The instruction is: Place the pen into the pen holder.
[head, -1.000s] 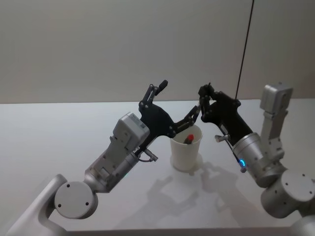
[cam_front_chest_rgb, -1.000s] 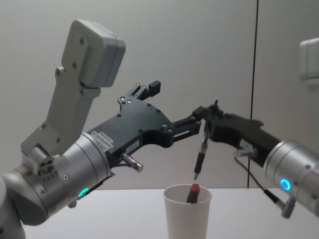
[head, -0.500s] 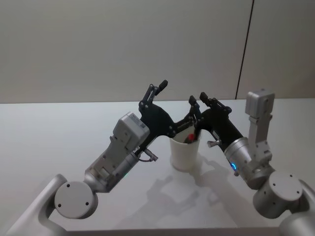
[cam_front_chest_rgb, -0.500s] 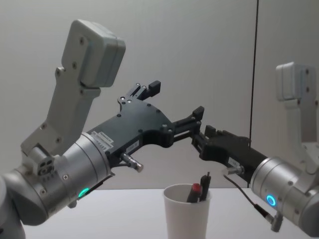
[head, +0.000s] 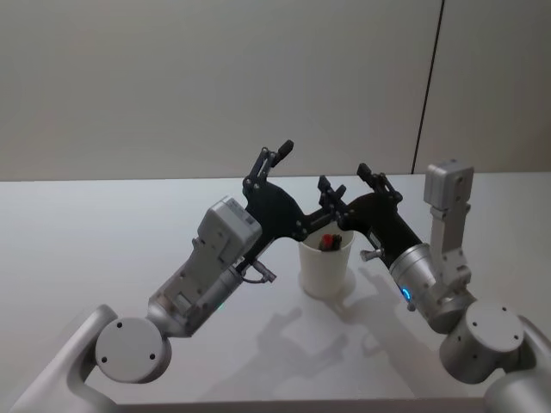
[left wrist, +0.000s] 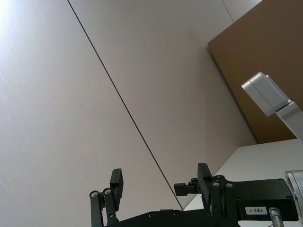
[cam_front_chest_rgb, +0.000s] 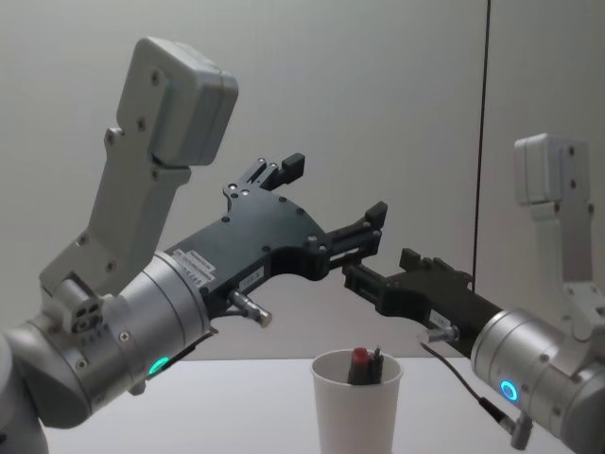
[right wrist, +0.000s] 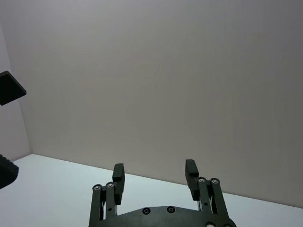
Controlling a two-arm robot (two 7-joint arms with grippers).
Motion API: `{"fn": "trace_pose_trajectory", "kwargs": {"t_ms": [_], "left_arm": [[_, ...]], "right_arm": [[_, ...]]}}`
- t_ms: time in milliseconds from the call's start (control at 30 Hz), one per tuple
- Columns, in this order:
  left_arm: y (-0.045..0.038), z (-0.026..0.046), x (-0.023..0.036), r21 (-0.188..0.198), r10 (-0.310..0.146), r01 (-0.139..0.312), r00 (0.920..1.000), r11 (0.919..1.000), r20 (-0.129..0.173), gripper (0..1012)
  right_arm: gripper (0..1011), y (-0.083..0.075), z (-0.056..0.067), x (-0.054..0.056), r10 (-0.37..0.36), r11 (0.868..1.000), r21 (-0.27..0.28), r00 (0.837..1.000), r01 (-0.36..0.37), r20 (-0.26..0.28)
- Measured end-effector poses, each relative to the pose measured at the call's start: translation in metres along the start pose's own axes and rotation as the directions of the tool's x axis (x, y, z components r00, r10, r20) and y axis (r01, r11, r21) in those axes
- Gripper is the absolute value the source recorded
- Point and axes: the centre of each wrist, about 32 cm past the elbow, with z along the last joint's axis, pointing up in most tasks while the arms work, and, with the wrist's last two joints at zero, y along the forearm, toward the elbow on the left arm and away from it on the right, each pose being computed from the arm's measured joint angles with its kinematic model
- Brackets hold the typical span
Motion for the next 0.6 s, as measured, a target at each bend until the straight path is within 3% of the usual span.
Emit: {"fn": "trace_pose_trajectory", "kwargs": {"t_ms": [300,600], "left_arm": [[0.0,0.0,0.0,0.0,0.0,0.0,1.0,1.0,0.0,1000],[0.0,0.0,0.0,0.0,0.0,0.0,1.0,1.0,0.0,1000]], "right_arm": [[1000,-0.0004,-0.0012,0.0004,-0.004,1.0,-0.004,1.0,0.004,-0.001],[1001,-0.0005,-0.0018,0.0008,-0.007,1.0,-0.007,1.0,0.007,-0.002]]}}
